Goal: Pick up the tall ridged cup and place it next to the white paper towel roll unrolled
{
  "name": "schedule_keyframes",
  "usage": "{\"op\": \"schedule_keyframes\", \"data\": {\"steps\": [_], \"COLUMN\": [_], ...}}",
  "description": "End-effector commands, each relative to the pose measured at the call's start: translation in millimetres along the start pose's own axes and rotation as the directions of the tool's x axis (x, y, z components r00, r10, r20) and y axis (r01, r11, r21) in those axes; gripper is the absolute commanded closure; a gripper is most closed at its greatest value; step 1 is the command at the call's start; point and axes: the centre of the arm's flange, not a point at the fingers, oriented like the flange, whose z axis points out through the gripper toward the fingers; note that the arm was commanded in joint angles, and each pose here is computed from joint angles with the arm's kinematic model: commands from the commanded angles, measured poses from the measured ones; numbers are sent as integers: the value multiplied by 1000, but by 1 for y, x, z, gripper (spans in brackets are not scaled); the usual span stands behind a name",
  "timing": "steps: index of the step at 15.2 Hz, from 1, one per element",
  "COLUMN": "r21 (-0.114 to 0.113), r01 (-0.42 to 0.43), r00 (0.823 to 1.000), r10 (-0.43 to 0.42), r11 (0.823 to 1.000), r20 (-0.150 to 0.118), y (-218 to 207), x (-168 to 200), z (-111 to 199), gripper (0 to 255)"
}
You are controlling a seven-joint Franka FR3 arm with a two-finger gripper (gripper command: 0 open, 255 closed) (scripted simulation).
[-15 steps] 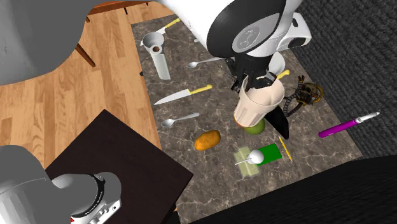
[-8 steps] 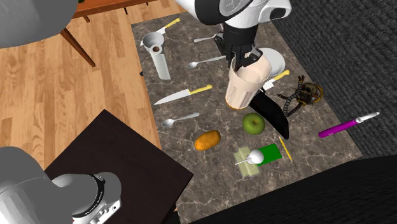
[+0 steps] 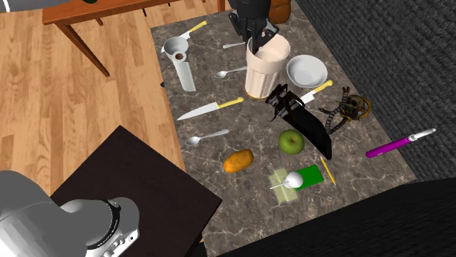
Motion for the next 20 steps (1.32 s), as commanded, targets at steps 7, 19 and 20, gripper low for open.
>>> {"op": "schedule_keyframes", "data": {"steps": [7,19,20], "r21": [0,0,0], "r01": [-2,-2,-2], "r00": [1000,1000,1000], "r10": [2,2,2], "r11": [1000,1000,1000], "r20": [-1,-1,-1], "y": [-93,-142,-143], "x": [51,74,74], "z": [-6,34,39], "gripper": [255,255,255]}}
